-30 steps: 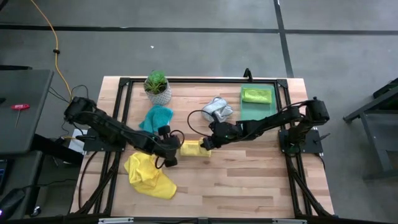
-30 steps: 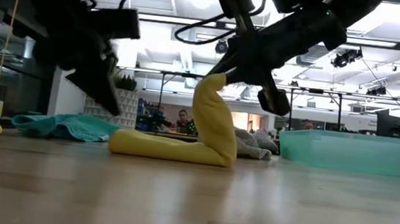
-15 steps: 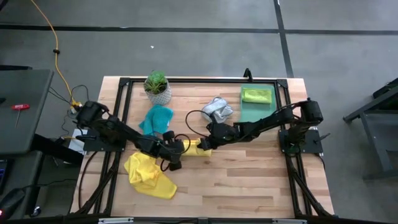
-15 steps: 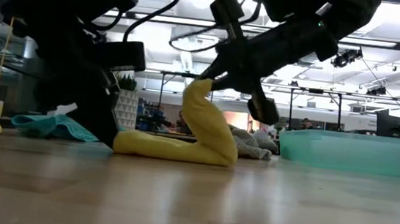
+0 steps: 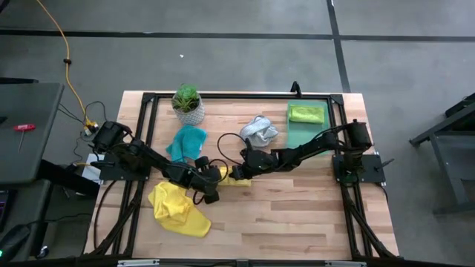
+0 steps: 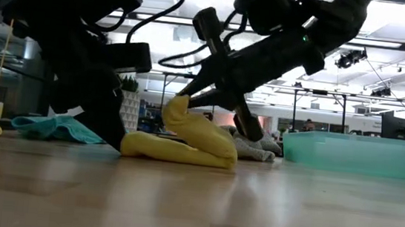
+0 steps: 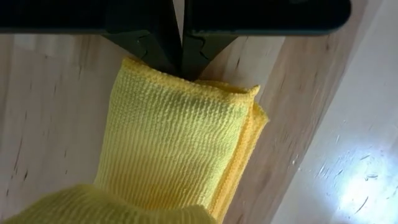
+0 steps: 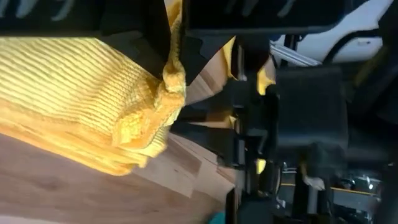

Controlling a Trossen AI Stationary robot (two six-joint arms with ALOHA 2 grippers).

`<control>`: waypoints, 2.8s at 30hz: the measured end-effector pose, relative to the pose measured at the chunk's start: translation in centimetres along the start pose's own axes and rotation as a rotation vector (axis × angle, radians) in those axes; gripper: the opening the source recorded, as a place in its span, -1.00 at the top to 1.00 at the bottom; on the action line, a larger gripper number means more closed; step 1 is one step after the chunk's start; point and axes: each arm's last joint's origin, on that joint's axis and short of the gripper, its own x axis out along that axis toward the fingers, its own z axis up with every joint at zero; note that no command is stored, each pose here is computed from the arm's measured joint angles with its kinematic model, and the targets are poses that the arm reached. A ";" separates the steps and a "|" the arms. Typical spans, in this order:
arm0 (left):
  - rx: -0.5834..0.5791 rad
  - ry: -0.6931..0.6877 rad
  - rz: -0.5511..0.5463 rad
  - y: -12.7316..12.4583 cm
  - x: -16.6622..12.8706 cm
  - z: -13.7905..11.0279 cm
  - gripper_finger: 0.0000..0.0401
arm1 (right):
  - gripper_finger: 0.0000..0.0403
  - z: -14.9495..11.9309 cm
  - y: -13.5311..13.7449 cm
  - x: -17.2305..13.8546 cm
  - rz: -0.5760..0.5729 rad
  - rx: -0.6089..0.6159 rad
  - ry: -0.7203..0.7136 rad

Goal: Fold microfiber towels
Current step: Fold the right yellow microfiber cloth, then put the folded yellow microfiber cloth into the green bin

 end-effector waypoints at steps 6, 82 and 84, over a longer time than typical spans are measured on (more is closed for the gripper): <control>-0.002 -0.006 0.002 0.0 0.0 0.0 1.00 | 0.81 0.2 0.6 0.2 0.020 -0.005 -0.018; 0.072 -0.009 -0.008 1.9 0.5 1.4 1.00 | -0.03 0.2 -6.6 -7.8 -0.277 -0.043 0.147; 0.071 -0.010 -0.009 1.9 0.5 1.4 1.00 | -0.03 -0.2 -6.8 -7.8 -0.165 0.030 0.118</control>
